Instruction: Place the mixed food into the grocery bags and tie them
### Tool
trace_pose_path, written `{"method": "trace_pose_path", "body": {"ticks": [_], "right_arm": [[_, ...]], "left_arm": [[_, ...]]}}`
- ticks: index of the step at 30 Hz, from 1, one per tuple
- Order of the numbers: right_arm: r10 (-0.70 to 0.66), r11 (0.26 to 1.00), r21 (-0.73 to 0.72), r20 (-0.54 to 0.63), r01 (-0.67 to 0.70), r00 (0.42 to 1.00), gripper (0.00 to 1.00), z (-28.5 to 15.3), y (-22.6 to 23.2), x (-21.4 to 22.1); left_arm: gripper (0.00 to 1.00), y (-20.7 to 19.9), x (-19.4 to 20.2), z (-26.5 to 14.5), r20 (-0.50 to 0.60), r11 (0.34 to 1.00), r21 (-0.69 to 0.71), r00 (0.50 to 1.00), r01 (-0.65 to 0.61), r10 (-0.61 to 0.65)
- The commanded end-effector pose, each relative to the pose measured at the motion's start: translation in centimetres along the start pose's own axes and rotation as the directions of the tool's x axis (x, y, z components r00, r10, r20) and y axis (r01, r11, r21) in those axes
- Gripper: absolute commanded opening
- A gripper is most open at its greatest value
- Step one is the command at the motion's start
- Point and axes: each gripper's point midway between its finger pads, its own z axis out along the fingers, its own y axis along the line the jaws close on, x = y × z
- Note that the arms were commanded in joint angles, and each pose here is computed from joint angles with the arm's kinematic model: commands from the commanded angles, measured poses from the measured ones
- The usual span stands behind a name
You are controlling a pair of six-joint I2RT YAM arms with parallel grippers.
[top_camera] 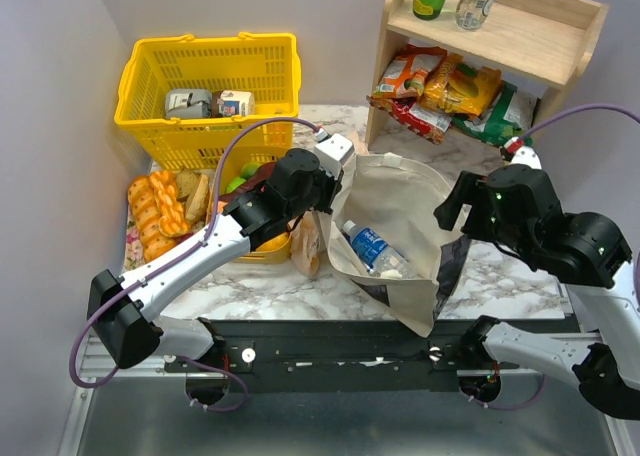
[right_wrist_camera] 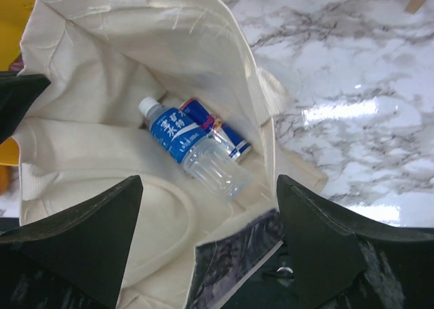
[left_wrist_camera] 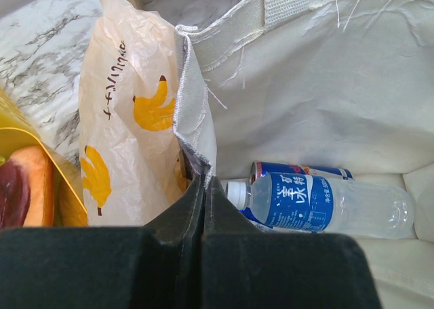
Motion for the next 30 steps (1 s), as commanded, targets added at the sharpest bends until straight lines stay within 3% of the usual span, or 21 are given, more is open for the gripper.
{"method": "trace_pose_path", "body": {"ticks": [1,5,11,14,17,20,21,24,25,26,28,30], "right_arm": [[0.023,0.994,0.113,-0.237,0.005,0.971,0.88,0.8,-2.2,6.1],[0.019,0.989,0.148,-0.239,0.017,0.971,0.88,2.0,-2.5,6.7],[0.045,0.998,0.050,-0.334,-0.030,0.941,0.88,3.9,-0.2,9.8],[0.041,0.998,0.052,-0.324,-0.026,0.945,0.85,4.3,-0.5,10.2],[0.030,0.992,0.127,-0.308,0.010,0.951,0.72,5.0,-2.3,10.7],[0.021,0.990,0.138,-0.261,0.016,0.965,0.53,6.2,-2.5,10.4],[0.019,0.991,0.136,-0.237,0.014,0.971,0.33,6.6,-2.4,10.1],[-0.057,0.995,0.070,-0.120,0.066,0.991,0.01,8.7,-0.7,7.7],[-0.159,0.986,0.028,-0.085,0.162,0.984,0.01,9.3,-0.2,6.8],[-0.163,0.987,0.007,0.008,0.163,0.987,0.01,9.8,1.0,4.5],[-0.249,0.968,0.036,0.082,0.247,0.965,0.01,10.5,1.1,1.9],[-0.232,0.970,0.112,0.184,0.214,0.955,0.01,11.0,0.2,-2.5]], "left_arm": [[0.00,0.0,2.1,-0.2,-0.077,1.000,-0.001,0.997,-0.013,0.013],[0.00,0.2,1.9,-0.5,-0.072,1.000,-0.012,0.997,-0.018,0.017],[0.00,0.2,2.0,-0.5,-0.075,1.000,-0.016,0.997,-0.023,0.022],[0.00,0.2,2.1,-0.4,-0.079,1.000,-0.015,0.997,-0.022,0.021],[0.00,0.0,1.9,-0.5,-0.074,1.000,-0.007,0.997,-0.024,0.023],[0.00,0.1,2.0,-0.5,-0.075,1.000,-0.011,0.997,-0.025,0.024],[0.00,0.1,2.0,-0.5,-0.075,1.000,-0.011,0.997,-0.023,0.023],[0.00,-0.1,2.1,-0.4,-0.072,1.000,-0.002,0.997,-0.016,0.015],[0.00,-0.3,2.1,-0.3,-0.072,1.000,0.008,0.997,-0.007,0.008],[0.00,-0.5,2.3,-0.1,-0.078,1.000,0.013,0.997,-0.002,0.003],[0.00,-0.6,2.1,-0.1,-0.075,1.000,0.015,0.997,0.013,-0.012],[0.00,-0.8,1.3,0.2,-0.049,0.999,0.017,0.998,0.035,-0.034]]}}
